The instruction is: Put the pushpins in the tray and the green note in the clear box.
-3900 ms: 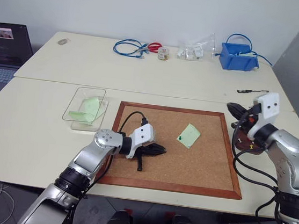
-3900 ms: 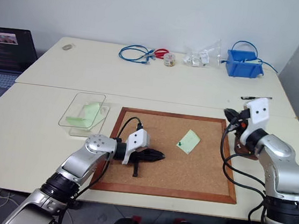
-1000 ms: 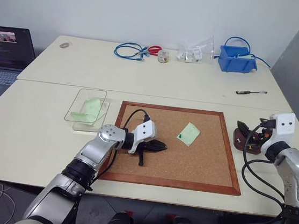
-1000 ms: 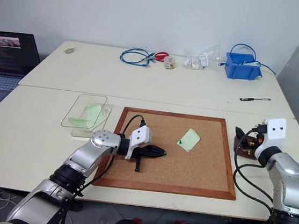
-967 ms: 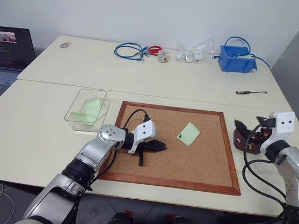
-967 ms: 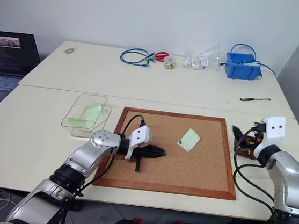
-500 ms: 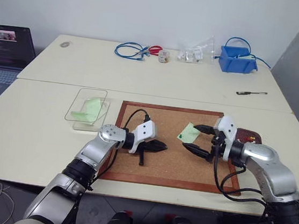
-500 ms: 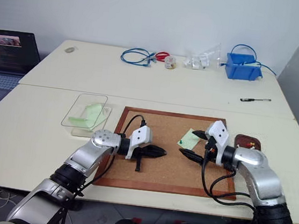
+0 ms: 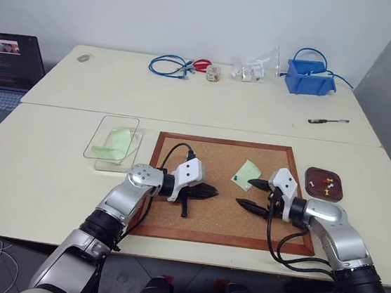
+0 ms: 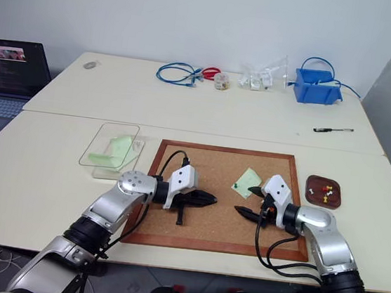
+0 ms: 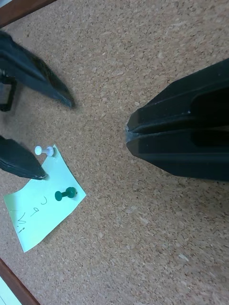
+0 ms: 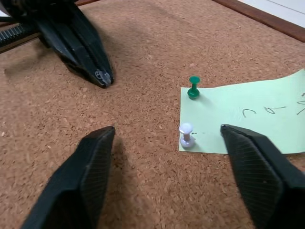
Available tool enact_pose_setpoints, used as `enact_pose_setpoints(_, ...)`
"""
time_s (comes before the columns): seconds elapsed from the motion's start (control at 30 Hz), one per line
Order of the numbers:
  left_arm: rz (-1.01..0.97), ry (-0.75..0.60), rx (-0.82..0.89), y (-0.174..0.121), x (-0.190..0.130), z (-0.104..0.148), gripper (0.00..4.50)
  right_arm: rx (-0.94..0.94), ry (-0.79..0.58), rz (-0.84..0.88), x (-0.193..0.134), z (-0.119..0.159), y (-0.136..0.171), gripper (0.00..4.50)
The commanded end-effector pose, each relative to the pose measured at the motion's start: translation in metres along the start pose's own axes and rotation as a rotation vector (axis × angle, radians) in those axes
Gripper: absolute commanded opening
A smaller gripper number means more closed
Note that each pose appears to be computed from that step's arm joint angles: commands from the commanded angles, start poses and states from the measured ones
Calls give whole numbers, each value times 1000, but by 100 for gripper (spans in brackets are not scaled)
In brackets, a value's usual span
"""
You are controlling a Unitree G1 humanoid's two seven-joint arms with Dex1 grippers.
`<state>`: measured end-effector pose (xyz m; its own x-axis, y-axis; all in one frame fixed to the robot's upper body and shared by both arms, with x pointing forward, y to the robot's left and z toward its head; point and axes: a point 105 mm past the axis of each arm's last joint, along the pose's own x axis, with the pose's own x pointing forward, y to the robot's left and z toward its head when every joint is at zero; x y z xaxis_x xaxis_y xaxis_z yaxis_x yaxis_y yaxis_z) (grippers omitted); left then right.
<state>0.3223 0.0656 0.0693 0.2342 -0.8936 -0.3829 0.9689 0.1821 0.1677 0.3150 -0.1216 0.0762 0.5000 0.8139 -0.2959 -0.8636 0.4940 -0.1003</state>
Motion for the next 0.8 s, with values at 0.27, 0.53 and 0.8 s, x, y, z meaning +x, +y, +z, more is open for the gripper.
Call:
enact_pose_setpoints(0.27,15,139,-65,-2,-3,-34,0,-26,-64,-33,-1,16,-10,147)
enact_pose_setpoints(0.53,14,139,-61,-4,-2,-35,0,-8,-86,-49,-4,22,-15,6)
enact_pose_setpoints(0.8,15,139,-56,-3,-1,-35,0,-28,-155,-85,-16,46,-20,6)
